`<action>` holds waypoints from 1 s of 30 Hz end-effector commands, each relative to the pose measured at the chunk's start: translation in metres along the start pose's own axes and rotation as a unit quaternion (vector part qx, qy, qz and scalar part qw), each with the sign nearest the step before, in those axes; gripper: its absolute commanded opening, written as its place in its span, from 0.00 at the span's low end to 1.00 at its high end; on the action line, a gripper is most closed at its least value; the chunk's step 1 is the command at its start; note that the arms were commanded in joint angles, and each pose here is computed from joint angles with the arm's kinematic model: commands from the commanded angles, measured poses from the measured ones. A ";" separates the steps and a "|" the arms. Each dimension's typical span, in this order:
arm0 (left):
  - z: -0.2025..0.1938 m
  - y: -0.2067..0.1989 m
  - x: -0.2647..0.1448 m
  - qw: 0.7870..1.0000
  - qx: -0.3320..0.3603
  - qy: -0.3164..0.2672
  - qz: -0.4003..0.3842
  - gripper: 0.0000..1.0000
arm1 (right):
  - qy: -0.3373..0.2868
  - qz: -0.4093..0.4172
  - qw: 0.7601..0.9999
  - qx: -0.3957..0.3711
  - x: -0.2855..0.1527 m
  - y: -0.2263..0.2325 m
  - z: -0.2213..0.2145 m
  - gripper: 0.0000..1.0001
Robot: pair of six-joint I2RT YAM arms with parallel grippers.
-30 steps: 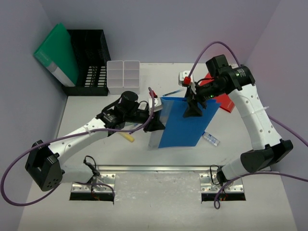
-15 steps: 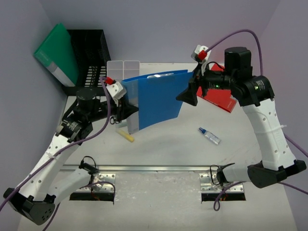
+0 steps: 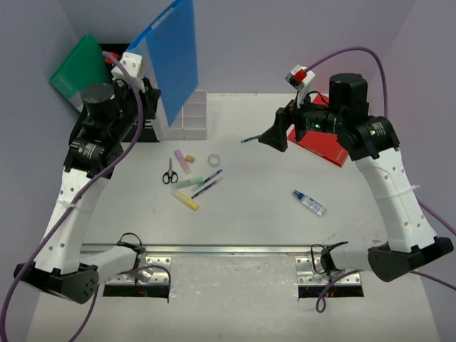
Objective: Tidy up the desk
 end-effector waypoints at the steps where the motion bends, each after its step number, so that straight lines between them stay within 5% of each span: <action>1: 0.037 0.083 0.023 0.990 0.008 -0.047 0.131 0.00 | -0.003 -0.017 1.000 -0.017 0.009 -0.010 0.010 0.99; 17: 0.051 0.221 0.055 0.974 0.022 -0.134 0.183 0.00 | 0.025 0.023 0.999 -0.027 0.033 -0.022 -0.007 0.99; 30: 0.004 0.255 0.089 0.974 0.027 -0.128 0.185 0.00 | 0.042 0.031 0.998 -0.024 0.038 -0.027 -0.028 0.99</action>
Point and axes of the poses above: each gripper's point midway between its finger pads, its own x axis out along the fingers, its own y axis along the line the jaws close on, z = x × y, the point moved 6 cm from there along -x, back along the fingers, and after that the axes turned 14 degrees about x, right-handed, at the moved point
